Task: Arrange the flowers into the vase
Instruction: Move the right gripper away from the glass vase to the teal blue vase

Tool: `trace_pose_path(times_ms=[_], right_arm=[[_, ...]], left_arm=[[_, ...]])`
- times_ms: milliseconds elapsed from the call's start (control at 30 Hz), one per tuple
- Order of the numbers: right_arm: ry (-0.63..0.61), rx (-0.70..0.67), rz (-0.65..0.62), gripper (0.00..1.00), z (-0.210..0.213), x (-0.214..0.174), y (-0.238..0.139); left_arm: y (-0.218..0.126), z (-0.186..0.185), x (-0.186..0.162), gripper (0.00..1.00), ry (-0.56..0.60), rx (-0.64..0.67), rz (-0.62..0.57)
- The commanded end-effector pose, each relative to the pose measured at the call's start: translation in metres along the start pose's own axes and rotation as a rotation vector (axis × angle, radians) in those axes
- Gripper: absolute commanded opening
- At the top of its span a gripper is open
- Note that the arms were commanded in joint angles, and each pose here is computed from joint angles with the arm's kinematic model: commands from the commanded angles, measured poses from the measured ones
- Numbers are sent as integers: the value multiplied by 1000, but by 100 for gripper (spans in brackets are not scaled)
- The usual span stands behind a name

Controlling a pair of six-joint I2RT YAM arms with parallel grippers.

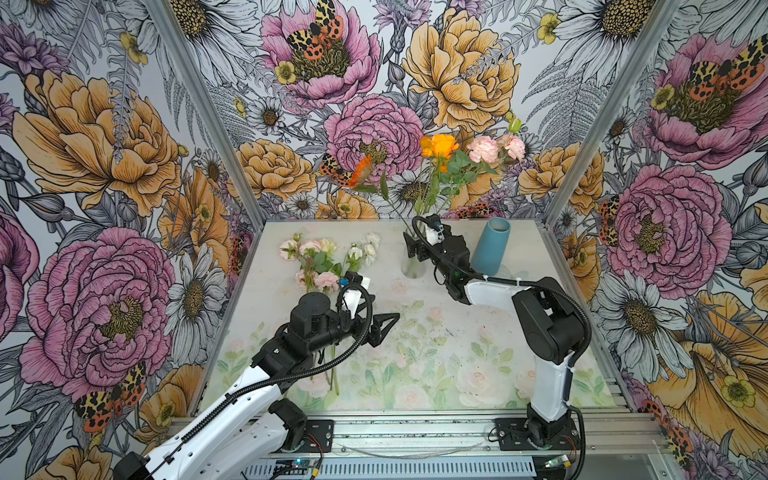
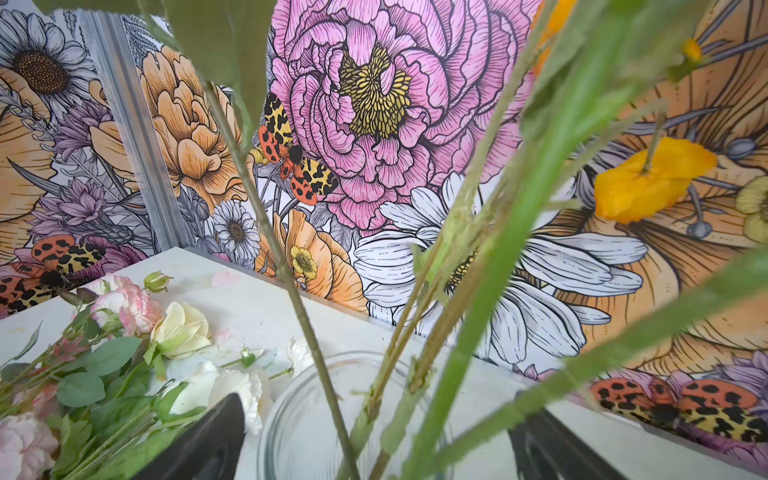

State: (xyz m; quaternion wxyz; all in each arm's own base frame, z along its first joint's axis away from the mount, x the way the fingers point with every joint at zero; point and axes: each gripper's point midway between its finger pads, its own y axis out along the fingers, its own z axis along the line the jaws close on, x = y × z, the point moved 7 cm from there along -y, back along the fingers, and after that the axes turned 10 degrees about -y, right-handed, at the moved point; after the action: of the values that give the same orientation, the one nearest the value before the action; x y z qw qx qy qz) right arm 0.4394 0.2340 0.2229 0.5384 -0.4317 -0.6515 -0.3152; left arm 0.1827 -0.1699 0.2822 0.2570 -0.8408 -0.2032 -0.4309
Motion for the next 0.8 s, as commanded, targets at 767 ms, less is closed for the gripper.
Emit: trace_pose_path(times_ms=[767], right_arm=[[153, -219, 330, 100, -57, 10, -255]], left_arm=[[-61, 118, 42, 99, -75, 1097, -478]])
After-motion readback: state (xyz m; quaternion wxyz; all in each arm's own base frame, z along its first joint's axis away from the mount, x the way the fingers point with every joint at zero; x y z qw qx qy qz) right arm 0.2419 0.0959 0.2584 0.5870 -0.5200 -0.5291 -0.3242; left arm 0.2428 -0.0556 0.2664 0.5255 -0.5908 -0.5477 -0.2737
